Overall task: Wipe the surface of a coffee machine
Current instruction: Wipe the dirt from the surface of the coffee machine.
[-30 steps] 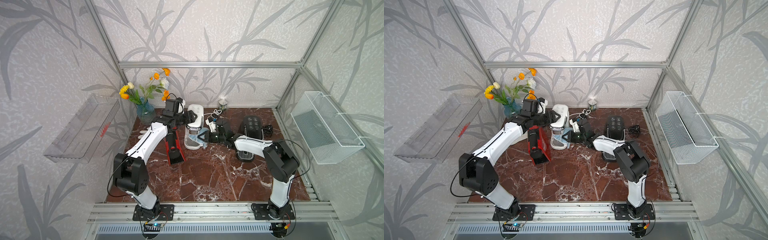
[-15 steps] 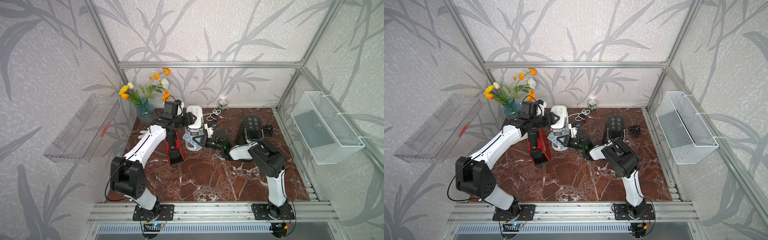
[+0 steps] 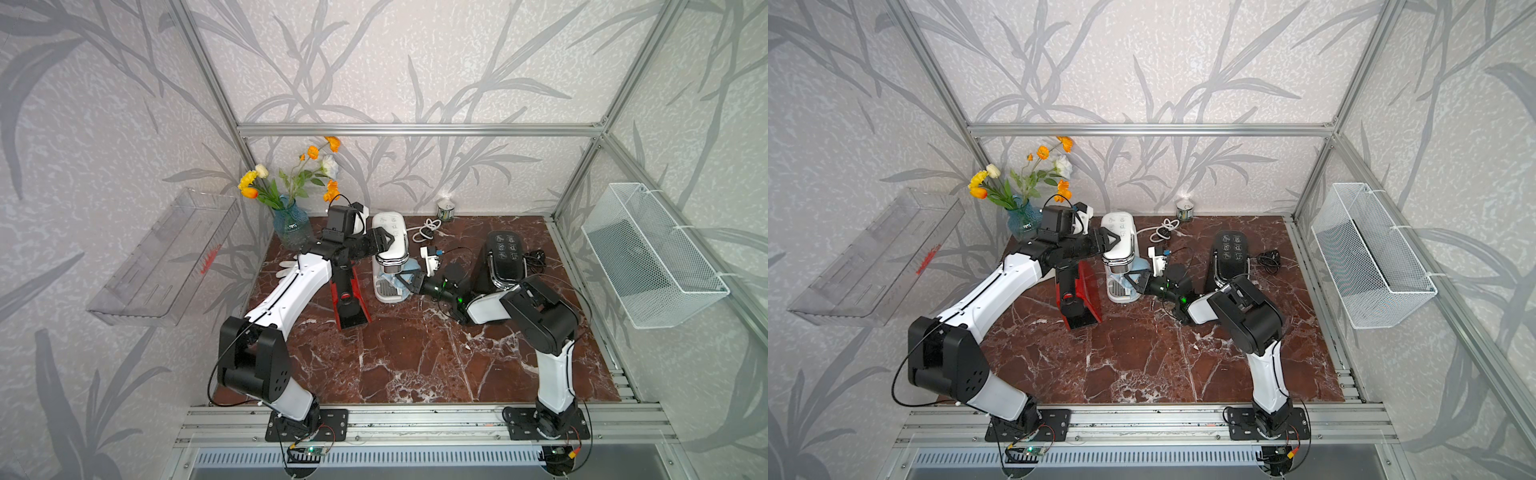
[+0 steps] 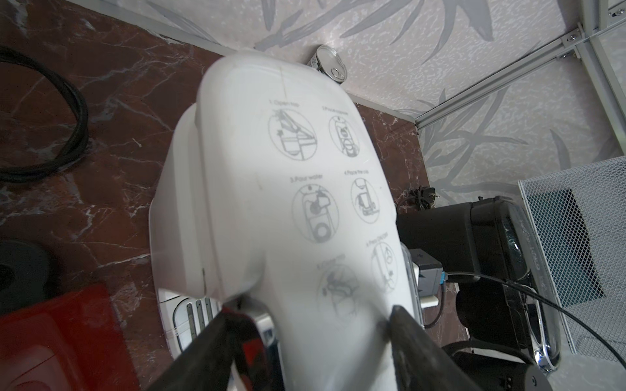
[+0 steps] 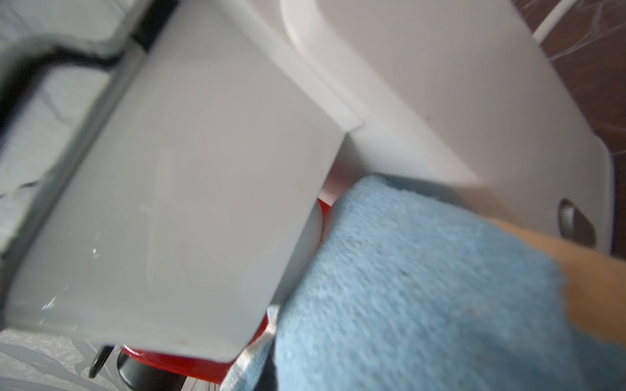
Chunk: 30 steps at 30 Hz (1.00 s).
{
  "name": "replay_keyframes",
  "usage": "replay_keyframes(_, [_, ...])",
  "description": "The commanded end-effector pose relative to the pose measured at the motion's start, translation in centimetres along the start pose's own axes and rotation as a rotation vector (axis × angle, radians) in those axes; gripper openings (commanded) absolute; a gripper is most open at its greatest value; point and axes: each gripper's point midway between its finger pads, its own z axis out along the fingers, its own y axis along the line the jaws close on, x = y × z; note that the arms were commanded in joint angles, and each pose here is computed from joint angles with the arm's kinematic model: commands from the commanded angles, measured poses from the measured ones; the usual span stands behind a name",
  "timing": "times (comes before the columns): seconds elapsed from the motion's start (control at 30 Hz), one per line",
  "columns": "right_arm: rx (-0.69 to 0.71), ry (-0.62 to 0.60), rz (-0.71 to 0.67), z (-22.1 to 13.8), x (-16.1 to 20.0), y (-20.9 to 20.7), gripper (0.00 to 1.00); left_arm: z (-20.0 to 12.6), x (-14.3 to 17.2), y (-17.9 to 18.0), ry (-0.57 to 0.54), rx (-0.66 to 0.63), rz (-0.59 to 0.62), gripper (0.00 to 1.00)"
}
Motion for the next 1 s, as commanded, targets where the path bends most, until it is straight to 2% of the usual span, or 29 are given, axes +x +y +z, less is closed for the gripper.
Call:
replay_keyframes(0.0, [-0.162,-0.185,-0.148,-1.8,-6.7,7.0,0.00,1.2,7.9,4.1,0.264,-0.134,-0.053,0.68])
replay_keyframes(0.4, [-0.168,-0.285,-0.156,-5.8,-11.9,8.2,0.00,0.5,8.9,2.7,0.259,-0.090,-0.068,0.62])
replay_keyframes(0.53, [-0.103,-0.273,-0.127,-6.7,-12.0,7.2,0.00,1.0,9.4,2.2,0.277,-0.078,-0.061,0.59])
replay_keyframes(0.7, [0.081,-0.166,-0.036,-6.1,-7.7,2.6,0.00,1.1,9.4,2.6,0.278,-0.100,-0.039,0.57])
replay_keyframes(0.83, [0.134,-0.058,-0.072,-4.6,-4.0,2.6,0.00,1.1,9.5,3.0,0.277,-0.116,-0.031,0.56])
replay_keyframes(0.97, [0.206,-0.003,-0.067,-4.1,-1.6,1.3,0.00,1.1,9.8,3.3,0.287,-0.125,-0.028,0.55])
